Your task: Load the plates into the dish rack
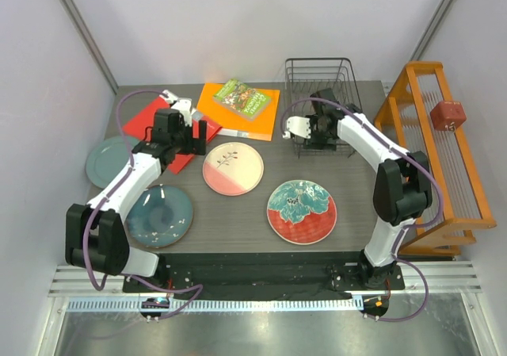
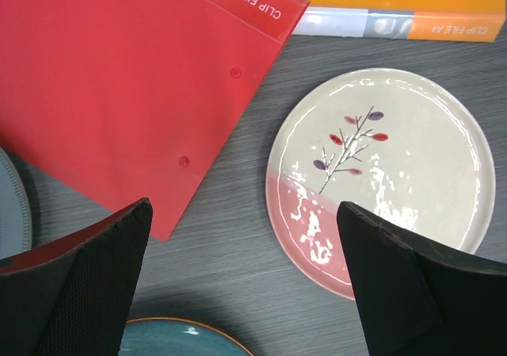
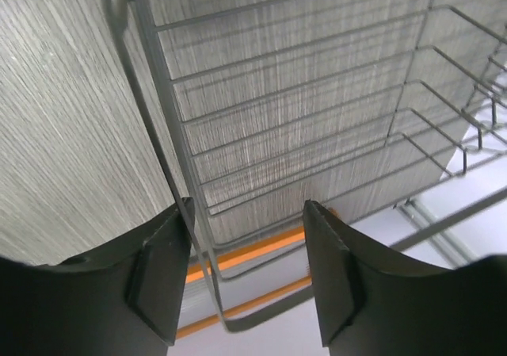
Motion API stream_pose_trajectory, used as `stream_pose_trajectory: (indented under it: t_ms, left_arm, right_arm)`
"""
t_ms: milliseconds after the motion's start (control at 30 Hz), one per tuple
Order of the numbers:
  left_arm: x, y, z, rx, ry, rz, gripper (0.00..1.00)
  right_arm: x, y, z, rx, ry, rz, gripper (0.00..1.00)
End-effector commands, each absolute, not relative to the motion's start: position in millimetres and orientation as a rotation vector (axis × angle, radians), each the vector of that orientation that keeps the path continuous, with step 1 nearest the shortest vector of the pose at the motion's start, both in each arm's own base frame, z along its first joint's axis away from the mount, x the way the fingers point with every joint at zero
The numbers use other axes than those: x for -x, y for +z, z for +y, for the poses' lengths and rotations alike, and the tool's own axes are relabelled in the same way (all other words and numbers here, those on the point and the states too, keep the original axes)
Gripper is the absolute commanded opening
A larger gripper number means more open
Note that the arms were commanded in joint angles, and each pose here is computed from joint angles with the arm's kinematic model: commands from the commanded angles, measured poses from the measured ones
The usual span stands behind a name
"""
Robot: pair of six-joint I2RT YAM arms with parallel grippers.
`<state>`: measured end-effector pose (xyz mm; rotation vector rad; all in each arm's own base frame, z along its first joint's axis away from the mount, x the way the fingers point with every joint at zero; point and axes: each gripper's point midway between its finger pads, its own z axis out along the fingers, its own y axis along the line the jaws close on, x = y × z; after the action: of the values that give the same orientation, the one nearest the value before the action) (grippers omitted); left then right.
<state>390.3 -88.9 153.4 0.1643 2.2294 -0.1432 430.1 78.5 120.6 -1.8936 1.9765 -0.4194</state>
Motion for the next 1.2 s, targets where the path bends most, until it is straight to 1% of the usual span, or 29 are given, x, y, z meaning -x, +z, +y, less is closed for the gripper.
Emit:
stream_pose_trajectory:
  t_ms: [0,33,67,133,167,267,333,367,433,467,500,567,600,633,667,767,833,900,1033,1100,1167]
  left_arm:
    - [-389,198,-113,-0.166,-0.265,2.123,0.99]
    - [-387,201,-119,-0.171,-0.286,2.121,0.99]
    - [-383,206,-126,-0.181,-0.314,2.122,0.99]
    - [-374,210,-146,-0.200,-0.377,2.130,0.99]
    - [-368,210,-155,-0.213,-0.412,2.153,0.99]
    - [-347,201,-184,-0.194,-0.579,2.233,0.99]
    - [-337,196,-196,-0.130,-0.688,2.271,0.99]
    - [-328,182,-202,-0.111,-0.727,2.308,0.97]
    - [-321,177,-216,-0.025,-0.850,2.314,0.96]
    - [-317,173,-221,-0.016,-0.888,2.316,0.91]
    - [-305,155,-226,-0.005,-0.933,2.357,0.89]
    - [-300,150,-240,0.009,-1.022,2.339,0.83]
    - [-293,135,-243,0.014,-1.046,2.373,0.82]
    - [-290,136,-251,-0.004,-1.108,2.357,0.82]
    - [-283,130,-258,-0.033,-1.135,2.372,0.80]
    - [-266,111,-272,-0.087,-1.184,2.433,0.76]
    - [-261,102,-280,-0.101,-1.222,2.454,0.75]
    - [-254,97,-289,-0.138,-1.254,2.474,0.71]
    - [-242,77,-306,-0.190,-1.270,2.540,0.69]
    - [-242,71,-310,-0.193,-1.266,2.555,0.69]
    - [-239,63,-318,-0.216,-1.272,2.582,0.66]
  right_arm:
    - [-447,213,74,1.564,-0.576,1.891,0.66]
    - [-445,221,73,1.528,-0.578,1.894,0.66]
    - [-440,235,72,1.483,-0.586,1.884,0.73]
    - [-430,241,69,1.385,-0.555,1.928,0.80]
    - [-424,244,69,1.349,-0.537,1.943,0.82]
    - [-394,241,73,1.189,-0.382,2.066,0.83]
    - [-372,236,79,1.015,-0.238,2.170,0.83]
    - [-356,224,80,0.983,-0.168,2.241,0.84]
    - [-332,216,90,0.858,0.001,2.334,0.84]
    - [-312,201,98,0.855,0.127,2.402,0.84]
    - [-302,199,97,0.791,0.186,2.433,0.84]
    - [-279,183,106,0.679,0.378,2.514,0.84]
    - [-274,179,100,0.606,0.429,2.539,0.84]
    - [-267,178,98,0.559,0.470,2.544,0.84]
    - [-254,166,101,0.493,0.564,2.593,0.84]
    - [-252,160,96,0.357,0.611,2.581,0.84]
    - [-251,163,104,0.328,0.693,2.564,0.84]
    - [-250,163,113,0.273,0.781,2.565,0.83]
    - [-251,162,116,0.182,0.845,2.572,0.83]
    - [-248,155,114,0.064,0.901,2.599,0.83]
    - [-240,142,112,-0.031,0.961,2.620,0.83]
